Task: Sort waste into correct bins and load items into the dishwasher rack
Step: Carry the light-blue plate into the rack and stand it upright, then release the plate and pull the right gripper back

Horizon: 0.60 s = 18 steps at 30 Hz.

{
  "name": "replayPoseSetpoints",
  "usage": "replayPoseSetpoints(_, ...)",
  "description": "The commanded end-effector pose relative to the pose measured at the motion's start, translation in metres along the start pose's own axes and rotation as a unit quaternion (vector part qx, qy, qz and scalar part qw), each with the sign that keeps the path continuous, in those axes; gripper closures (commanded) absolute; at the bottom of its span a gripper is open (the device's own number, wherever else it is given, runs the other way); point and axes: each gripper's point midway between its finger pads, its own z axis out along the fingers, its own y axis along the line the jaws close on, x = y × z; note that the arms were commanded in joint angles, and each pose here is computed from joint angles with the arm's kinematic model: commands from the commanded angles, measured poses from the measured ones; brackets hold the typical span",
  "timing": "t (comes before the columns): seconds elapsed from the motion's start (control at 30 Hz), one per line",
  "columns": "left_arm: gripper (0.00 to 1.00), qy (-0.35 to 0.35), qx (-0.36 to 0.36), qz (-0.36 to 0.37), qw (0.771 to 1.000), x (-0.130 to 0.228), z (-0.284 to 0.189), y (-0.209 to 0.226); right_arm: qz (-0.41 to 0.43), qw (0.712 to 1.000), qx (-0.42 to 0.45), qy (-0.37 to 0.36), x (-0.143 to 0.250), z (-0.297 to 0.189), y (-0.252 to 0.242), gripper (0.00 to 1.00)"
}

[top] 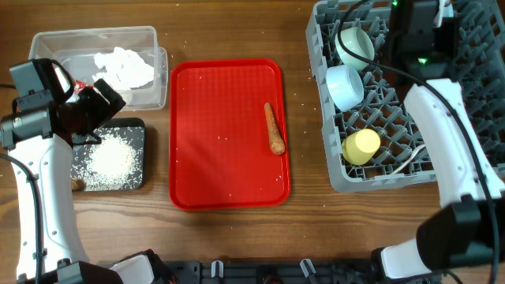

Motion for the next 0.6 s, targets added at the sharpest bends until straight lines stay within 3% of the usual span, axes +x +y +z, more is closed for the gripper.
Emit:
replayPoseSetpoints(0.0, 0.0, -0.009, 0.002, 0.006, 1.0, -0.005, -0.004, -0.001, -0.058, 0.997, 0.043, 0.026, 0.012, 0.012, 0.003, 0.96)
replayPoseSetpoints(0.2, 0.0, -0.009, 0.002, 0.006, 1.0, -0.005, -0.004, -0.001, -0.077, 0.993, 0.059, 0.066, 0.034, 0.043, -0.003, 0.96)
replayPoseSetpoints(0.57, 0.0, -0.009, 0.002, 0.006, 1.0, -0.005, -0.004, -0.001, -0.075, 0.996, -0.035, 0.036, 0.026, 0.039, 0.036, 0.96)
